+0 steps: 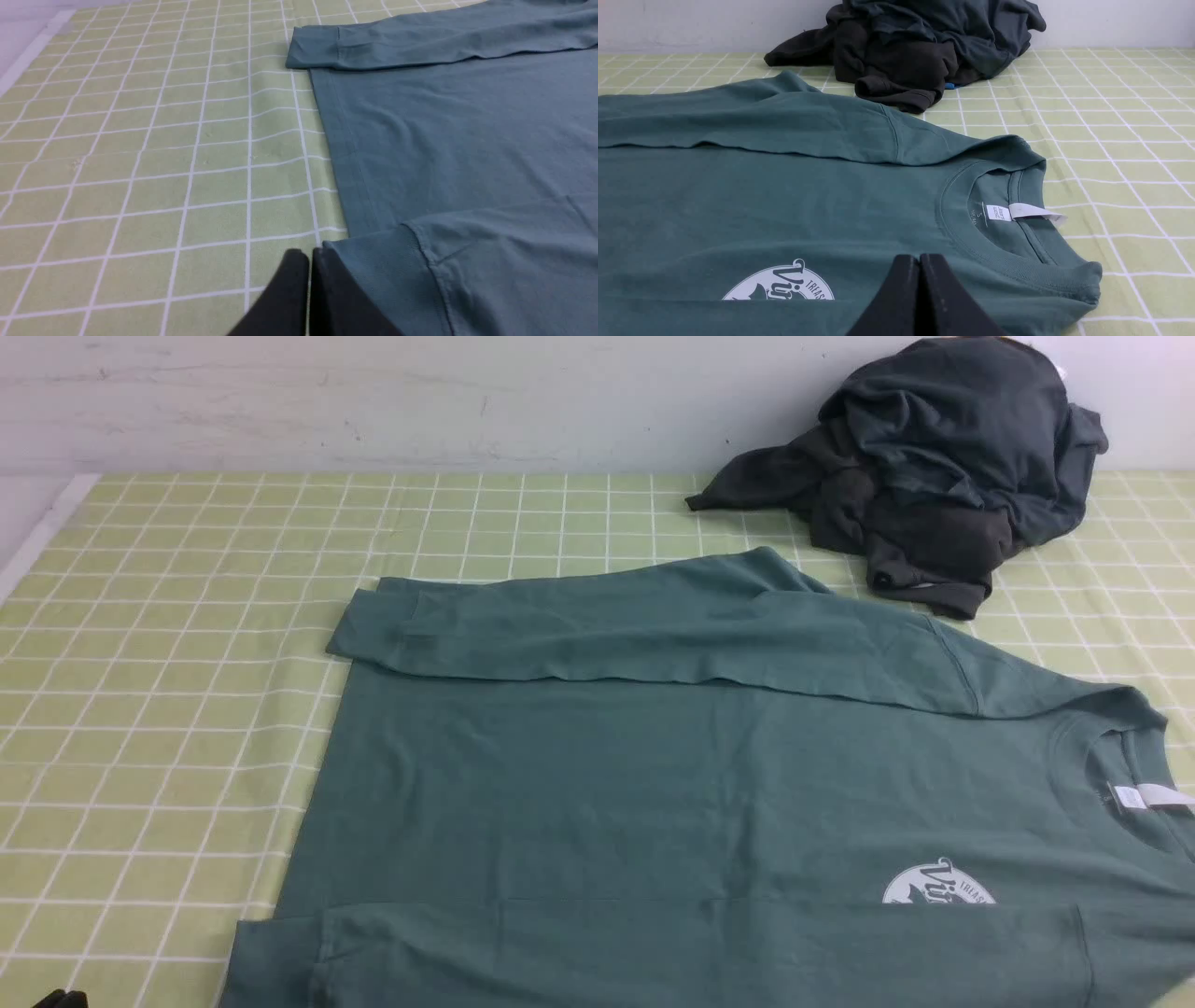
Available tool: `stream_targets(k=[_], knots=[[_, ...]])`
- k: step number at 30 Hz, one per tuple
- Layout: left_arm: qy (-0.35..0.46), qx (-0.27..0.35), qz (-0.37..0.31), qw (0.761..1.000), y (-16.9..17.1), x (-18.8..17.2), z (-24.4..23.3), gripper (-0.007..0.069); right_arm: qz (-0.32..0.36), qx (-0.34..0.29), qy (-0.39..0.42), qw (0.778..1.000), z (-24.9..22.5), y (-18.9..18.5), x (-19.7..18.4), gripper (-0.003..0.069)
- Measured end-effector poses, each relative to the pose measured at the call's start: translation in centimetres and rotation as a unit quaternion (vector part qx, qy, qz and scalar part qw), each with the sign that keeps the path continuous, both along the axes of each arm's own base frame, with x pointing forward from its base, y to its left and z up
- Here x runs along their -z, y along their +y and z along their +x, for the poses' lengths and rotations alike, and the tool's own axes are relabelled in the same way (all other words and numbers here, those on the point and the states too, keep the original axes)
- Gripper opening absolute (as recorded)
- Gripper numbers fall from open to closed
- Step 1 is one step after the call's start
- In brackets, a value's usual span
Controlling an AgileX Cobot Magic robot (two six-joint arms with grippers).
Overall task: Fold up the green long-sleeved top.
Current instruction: Use the left arm to clamp the cuff closest to it
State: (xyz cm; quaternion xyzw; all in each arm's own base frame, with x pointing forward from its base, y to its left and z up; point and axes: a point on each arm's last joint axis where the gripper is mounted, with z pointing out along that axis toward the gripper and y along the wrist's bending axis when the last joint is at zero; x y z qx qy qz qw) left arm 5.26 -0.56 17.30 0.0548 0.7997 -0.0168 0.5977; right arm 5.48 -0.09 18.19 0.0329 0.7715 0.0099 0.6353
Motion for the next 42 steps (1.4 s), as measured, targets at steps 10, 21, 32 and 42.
stream_targets(k=[10, 21, 32, 42], knots=[[0.0, 0.0, 0.0, 1.0, 0.0, 0.0, 0.0, -0.0003, 0.0, 0.0, 0.0, 1.0, 0.0, 0.0, 0.0, -0.0014], [-0.001, 0.0, 0.009, 1.0, 0.0, 0.0, 0.0, -0.0003, 0.0, 0.0, 0.0, 1.0, 0.0, 0.0, 0.0, -0.0014], [-0.01, 0.0, 0.012, 1.0, 0.1, -0.1, 0.1, -0.0003, -0.004, -0.001, 0.0, 1.0, 0.0, 0.0, 0.0, -0.0014], [-0.106, -0.003, 0.005, 0.994, 0.1, -1.8, 0.4, -0.0003, -0.011, 0.004, -0.079, 0.997, 0.2, -0.1, -1.3, -0.0014]])
